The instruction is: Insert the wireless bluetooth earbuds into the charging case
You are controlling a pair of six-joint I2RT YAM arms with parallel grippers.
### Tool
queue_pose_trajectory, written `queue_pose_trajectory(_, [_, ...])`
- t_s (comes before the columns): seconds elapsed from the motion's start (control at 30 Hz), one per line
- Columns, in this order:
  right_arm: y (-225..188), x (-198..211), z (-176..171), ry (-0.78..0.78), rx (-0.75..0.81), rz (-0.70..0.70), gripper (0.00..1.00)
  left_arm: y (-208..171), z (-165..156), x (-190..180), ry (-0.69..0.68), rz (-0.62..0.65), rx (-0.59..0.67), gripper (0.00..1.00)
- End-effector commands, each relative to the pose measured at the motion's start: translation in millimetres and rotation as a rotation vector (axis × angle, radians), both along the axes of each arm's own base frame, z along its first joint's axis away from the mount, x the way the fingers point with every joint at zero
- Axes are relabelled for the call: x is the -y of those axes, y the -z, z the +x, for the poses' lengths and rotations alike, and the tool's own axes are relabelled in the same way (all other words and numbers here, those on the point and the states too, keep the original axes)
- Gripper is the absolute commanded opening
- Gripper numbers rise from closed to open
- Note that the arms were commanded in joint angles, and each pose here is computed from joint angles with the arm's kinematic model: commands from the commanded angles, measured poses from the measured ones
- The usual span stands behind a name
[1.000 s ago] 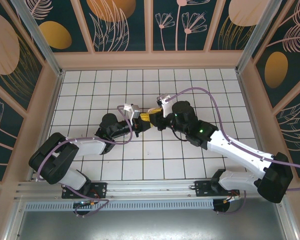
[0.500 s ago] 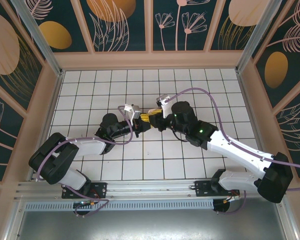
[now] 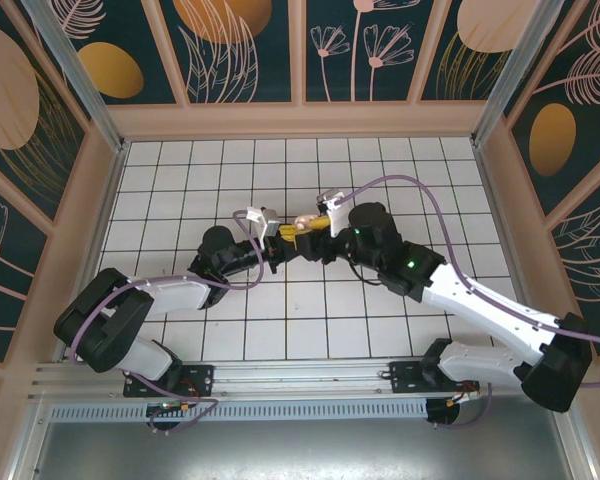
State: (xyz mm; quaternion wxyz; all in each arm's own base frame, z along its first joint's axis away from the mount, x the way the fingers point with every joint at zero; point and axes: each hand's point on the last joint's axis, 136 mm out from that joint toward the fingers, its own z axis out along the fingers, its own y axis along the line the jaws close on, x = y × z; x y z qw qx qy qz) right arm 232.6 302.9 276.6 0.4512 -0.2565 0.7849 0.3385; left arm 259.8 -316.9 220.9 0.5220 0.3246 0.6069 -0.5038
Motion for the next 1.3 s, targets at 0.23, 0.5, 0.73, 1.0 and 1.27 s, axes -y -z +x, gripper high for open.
queue_pose_trajectory(0.23, [-31.4, 16.3, 4.7, 0.035, -0.002, 0.068, 0.66, -29.6, -1.9, -0.7, -0.001, -0.047, 0.107, 0.02])
queue_pose_trajectory(0.5, [-13.2, 8.6, 15.0, 0.025, -0.081, 0.03, 0.74, -30.5, -1.2, -0.4, -0.001, -0.046, 0.109, 0.02])
queue_pose_trajectory(0.73, [-4.5, 14.4, 24.9, 0.079, -0.09, 0.005, 0.76, -32.2, -1.8, -0.2, 0.002, -0.048, 0.112, 0.02])
queue_pose_trajectory(1.0, [5.3, 26.1, 31.8, 0.131, -0.121, -0.01, 0.75, -33.6, -2.1, -0.1, 0.003, -0.05, 0.115, 0.02])
queue_pose_trajectory(1.27, [7.9, 27.9, 31.9, 0.133, -0.131, -0.011, 0.69, -34.7, -1.7, -0.5, 0.0, -0.05, 0.116, 0.02])
